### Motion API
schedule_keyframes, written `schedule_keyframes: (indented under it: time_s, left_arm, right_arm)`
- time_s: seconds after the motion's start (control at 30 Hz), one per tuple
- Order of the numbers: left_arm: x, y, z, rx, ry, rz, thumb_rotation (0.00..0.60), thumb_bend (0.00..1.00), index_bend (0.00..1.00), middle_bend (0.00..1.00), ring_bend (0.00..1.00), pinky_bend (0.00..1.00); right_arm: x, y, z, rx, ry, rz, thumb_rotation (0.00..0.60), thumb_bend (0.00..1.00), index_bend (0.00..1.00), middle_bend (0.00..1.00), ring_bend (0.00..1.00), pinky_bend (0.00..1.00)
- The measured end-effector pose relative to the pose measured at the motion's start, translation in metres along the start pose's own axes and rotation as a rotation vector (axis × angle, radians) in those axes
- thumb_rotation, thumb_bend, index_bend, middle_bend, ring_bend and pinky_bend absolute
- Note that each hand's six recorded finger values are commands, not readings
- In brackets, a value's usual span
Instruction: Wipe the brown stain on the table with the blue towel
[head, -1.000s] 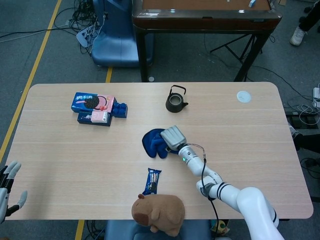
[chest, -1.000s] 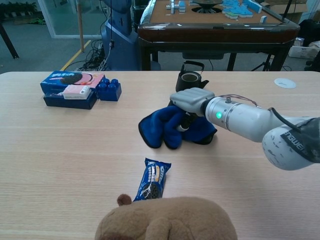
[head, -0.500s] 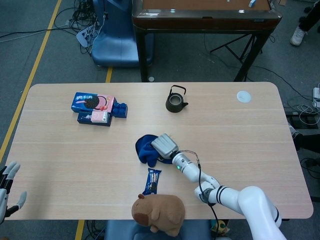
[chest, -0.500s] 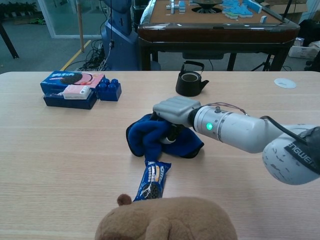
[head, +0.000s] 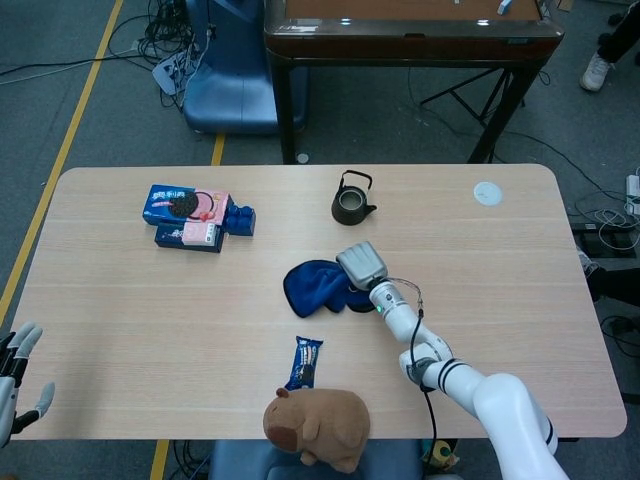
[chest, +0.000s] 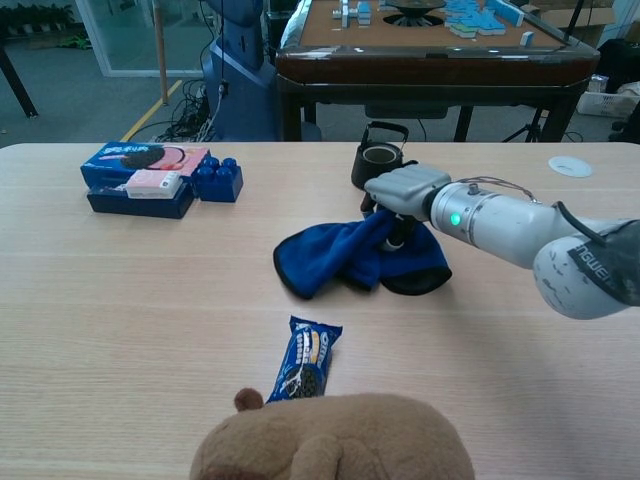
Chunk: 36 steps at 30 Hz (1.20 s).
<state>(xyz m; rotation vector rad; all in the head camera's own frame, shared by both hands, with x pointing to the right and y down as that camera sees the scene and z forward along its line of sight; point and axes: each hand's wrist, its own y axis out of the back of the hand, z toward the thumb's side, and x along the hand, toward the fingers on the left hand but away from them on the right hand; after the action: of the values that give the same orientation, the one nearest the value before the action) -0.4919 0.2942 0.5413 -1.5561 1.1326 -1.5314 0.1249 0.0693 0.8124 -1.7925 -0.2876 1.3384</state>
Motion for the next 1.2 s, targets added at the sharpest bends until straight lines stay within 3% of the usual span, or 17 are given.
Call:
schedule_keyframes:
  time_s: [0.3,0.47,0.57,0.63,0.73,1.2]
  left_arm:
    - [0.0,0.001,-0.001,-0.001,0.001,0.003,0.6,0.36,0.07,0.05,0.04,0.05]
    - [-0.001,0.001,-0.001,-0.001,0.002,0.002,0.6,0.36,0.07,0.05,0.04,0.05]
    - [-0.001,0.0,0.0,0.0,0.0,0.0,0.6,0.36,0.07,0.05,0.04,0.05]
    - [0.0,0.0,0.0,0.0,-0.001,0.001,0.6,0.36,0.07,0.05,0.04,0.05]
    - [0.0,0.001,0.0,0.0,0.001,0.003,0.6,0.36,0.07,0.05,0.04,0.05]
    - [0.0,0.0,-0.001,0.0,0.003,-0.001,0.6,0.36,0.07,0.05,0.04,0.05]
  right_arm:
    - [-0.005,0.012,-0.053,0.042,-0.139,-0.019,0.6,0.76,0.82,0.67,0.67,0.89]
    - [-0.005,0.017,-0.064,0.044,-0.173,-0.034,0.6,0.75,0.82,0.67,0.66,0.88]
    - [-0.004,0.01,-0.055,0.056,-0.152,-0.024,0.6,0.74,0.82,0.65,0.6,0.79]
    - [-0.004,0.005,-0.046,0.057,-0.129,-0.011,0.6,0.72,0.72,0.6,0.52,0.63]
    - [-0.004,-0.001,-0.031,0.046,-0.091,0.005,0.6,0.71,0.59,0.55,0.46,0.52]
    - [0.001,-0.005,0.032,-0.026,0.073,0.023,0.6,0.71,0.57,0.56,0.48,0.58]
